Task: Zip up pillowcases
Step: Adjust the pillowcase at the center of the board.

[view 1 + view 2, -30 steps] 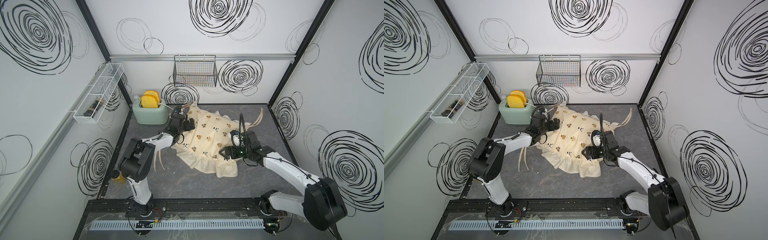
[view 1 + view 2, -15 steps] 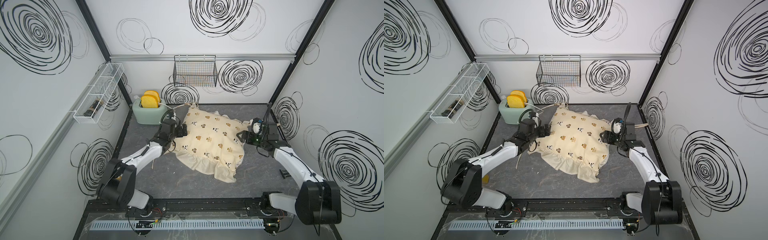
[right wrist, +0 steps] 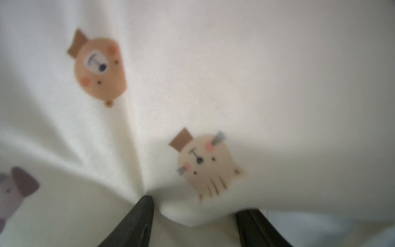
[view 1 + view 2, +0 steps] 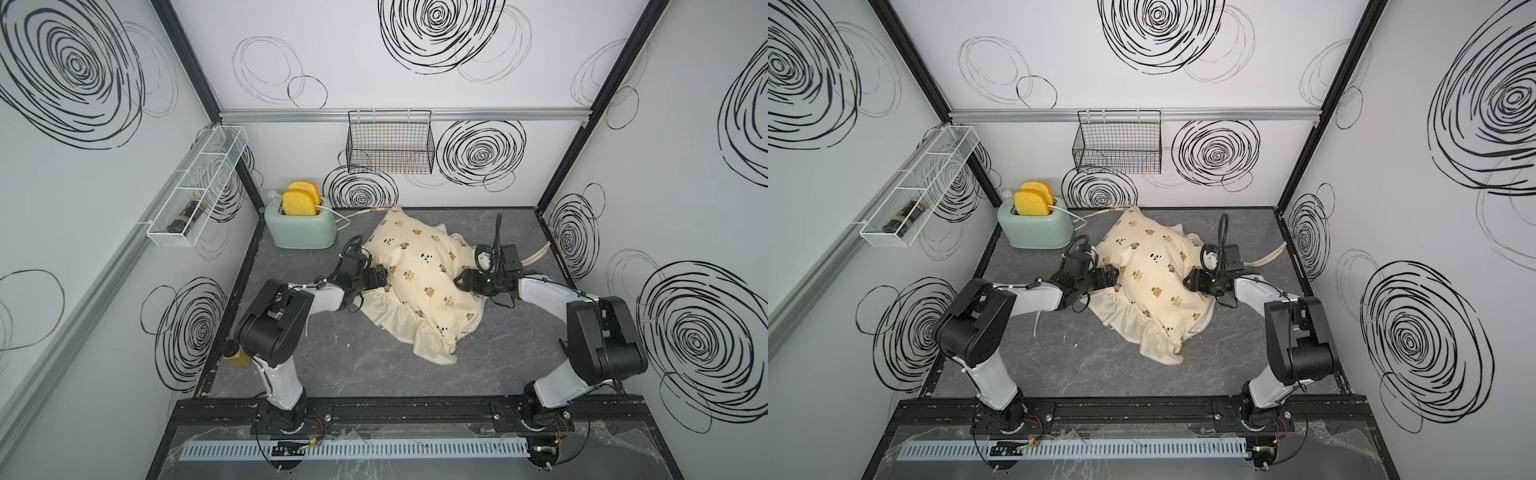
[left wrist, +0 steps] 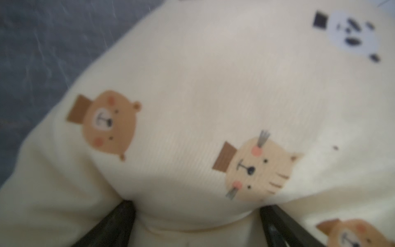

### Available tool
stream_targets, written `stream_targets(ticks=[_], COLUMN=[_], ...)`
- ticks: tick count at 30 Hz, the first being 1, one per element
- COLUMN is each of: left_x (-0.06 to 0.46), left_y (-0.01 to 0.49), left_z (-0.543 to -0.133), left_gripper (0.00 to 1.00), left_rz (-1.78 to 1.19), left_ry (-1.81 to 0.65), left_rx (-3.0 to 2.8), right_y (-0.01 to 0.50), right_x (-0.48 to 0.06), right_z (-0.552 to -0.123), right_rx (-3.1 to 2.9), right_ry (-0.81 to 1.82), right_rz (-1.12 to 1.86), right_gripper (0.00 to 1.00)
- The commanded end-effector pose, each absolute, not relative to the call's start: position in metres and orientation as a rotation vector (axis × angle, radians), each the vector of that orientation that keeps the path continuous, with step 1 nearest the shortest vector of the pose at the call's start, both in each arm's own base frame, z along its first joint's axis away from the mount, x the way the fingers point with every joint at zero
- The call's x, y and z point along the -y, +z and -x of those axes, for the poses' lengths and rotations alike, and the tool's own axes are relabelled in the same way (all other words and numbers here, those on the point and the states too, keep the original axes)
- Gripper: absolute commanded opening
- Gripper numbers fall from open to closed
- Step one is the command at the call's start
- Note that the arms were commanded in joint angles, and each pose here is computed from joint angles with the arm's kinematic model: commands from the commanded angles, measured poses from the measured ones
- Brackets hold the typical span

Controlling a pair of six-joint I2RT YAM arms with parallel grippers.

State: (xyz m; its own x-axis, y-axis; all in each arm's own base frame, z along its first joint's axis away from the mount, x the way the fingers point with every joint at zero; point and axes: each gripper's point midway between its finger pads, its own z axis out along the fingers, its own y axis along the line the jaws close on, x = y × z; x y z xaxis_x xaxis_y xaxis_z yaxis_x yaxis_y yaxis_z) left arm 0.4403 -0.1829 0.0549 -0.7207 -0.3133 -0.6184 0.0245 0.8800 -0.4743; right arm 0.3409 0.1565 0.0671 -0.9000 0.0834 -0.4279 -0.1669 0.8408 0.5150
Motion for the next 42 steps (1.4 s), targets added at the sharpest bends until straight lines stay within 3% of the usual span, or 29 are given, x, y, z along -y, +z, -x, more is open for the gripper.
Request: stream_targets(ticks=[1, 4, 9, 18, 24, 29, 32, 37, 42], left_x=[0.187, 0.193, 0.184, 0.153, 0.19, 0.221, 0.23, 0.24, 0.264], left_y=[0.059, 0.072, 0.099, 0.122, 0.093, 0.089, 0.088, 0.095, 0.114], left_z=[-0.467, -0.486, -0.483, -0.379, -0.249, -0.185, -0.169, -0.173, -0.176], left_gripper=[0.97, 1.0, 0.96, 0.96, 0.96, 0.96, 0.96, 1.0, 0.92], left_rz=[0.203, 0.171, 0.146, 0.136, 0.23, 0.443, 0.591, 0.716, 0.843], left_ry=[-0.602, -0.584, -0.554, -0.542, -0.962, -1.314, -1.514, -1.631, -1.845], left_rx=[-2.315, -2.311, -2.295, -2.359, -2.514, -2.494, -2.405, -2.274, -2.142], right_y=[0.064, 0.069, 0.092, 0.102, 0.108, 0.108, 0.116, 0.121, 0.119], right_x=[-0.202, -0.218, -0.184, -0.162, -0.165, -0.168, -0.168, -0.17, -0.169], right_z=[-0.285, -0.263, -0.286, -0.315, -0.317, -0.299, -0.283, -0.256, -0.232], right_rx=[-2.63, -2.637, -2.559, -2.515, -2.499, -2.55, -2.542, -2.555, -2.552], right_ry=[0.956, 0.956, 0.893, 0.885, 0.875, 0.847, 0.855, 0.902, 0.936], right_rz=[0.194, 0.258, 0.115, 0.052, 0.072, 0.121, 0.136, 0.166, 0.181], right_gripper=[0.65, 0.66, 0.67, 0.7, 0.73, 0.82, 0.85, 0.84, 0.82])
